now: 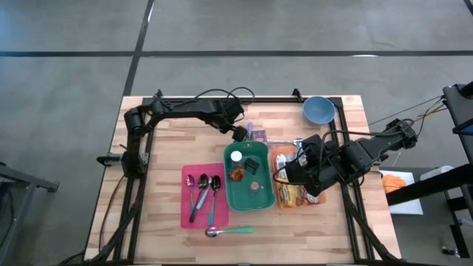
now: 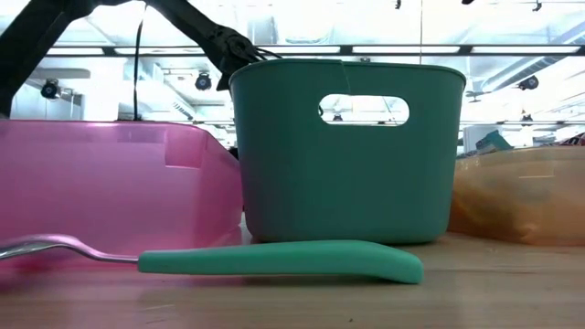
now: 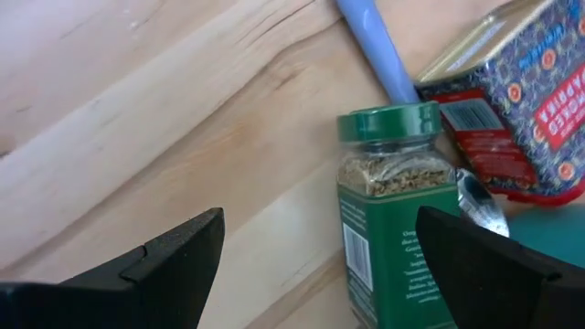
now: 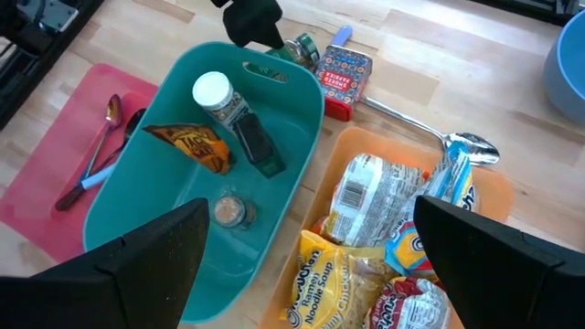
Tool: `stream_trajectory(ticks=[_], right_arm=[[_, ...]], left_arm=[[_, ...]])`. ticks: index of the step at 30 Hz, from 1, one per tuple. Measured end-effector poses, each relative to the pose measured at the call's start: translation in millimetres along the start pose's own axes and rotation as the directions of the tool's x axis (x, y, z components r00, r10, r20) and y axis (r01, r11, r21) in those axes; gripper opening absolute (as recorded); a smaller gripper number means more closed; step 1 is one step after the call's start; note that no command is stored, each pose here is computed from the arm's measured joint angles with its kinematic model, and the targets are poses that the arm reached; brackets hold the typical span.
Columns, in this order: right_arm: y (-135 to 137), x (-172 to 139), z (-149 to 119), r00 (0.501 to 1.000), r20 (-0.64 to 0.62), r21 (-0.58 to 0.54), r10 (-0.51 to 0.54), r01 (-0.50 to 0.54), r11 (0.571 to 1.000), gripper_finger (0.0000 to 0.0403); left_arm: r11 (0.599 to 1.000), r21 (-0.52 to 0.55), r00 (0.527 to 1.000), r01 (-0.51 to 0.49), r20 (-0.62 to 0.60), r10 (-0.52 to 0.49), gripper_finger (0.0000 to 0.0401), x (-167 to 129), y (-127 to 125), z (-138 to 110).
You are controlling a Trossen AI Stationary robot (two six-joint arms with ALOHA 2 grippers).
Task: Pick & Place Food Item
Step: Put the green seasoning bottle into the green bin
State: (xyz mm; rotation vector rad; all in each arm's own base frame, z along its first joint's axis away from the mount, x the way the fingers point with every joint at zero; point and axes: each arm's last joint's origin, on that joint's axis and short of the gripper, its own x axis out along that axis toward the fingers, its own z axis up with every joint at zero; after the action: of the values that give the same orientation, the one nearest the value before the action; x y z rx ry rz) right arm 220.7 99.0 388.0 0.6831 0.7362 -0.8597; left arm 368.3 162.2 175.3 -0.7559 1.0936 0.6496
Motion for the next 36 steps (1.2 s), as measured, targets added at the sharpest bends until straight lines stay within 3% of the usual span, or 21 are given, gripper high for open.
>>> stream_trajectory(ticks=[4,15,23,36], right_arm=[[0,0,0,1.0,0.0,0.004,0.003,-0.003,1.0,0.0382],[5,0,0,0.999,-0.006,0.032,0.047,-0.047,0.998,0.0382],[11,-1,0,0.995,-0.01,-0.036,0.101,-0.102,0.994,0.0382],[12,-1,-1,0.991,-0.069,-0.039,0.111,-0.113,0.993,0.0382]], left_arm=[[0.999,0.04,1.0,0.002,0.0,-0.002,0.036,1,0,0],[0.998,-0.068,1.0,0.0,-0.028,-0.002,0.036,10,6,-10],[0.998,-0.063,0.999,-0.004,-0.034,0.001,0.036,10,6,-10],[0.994,-0.051,0.989,-0.096,-0.116,0.089,0.036,5,20,-15]])
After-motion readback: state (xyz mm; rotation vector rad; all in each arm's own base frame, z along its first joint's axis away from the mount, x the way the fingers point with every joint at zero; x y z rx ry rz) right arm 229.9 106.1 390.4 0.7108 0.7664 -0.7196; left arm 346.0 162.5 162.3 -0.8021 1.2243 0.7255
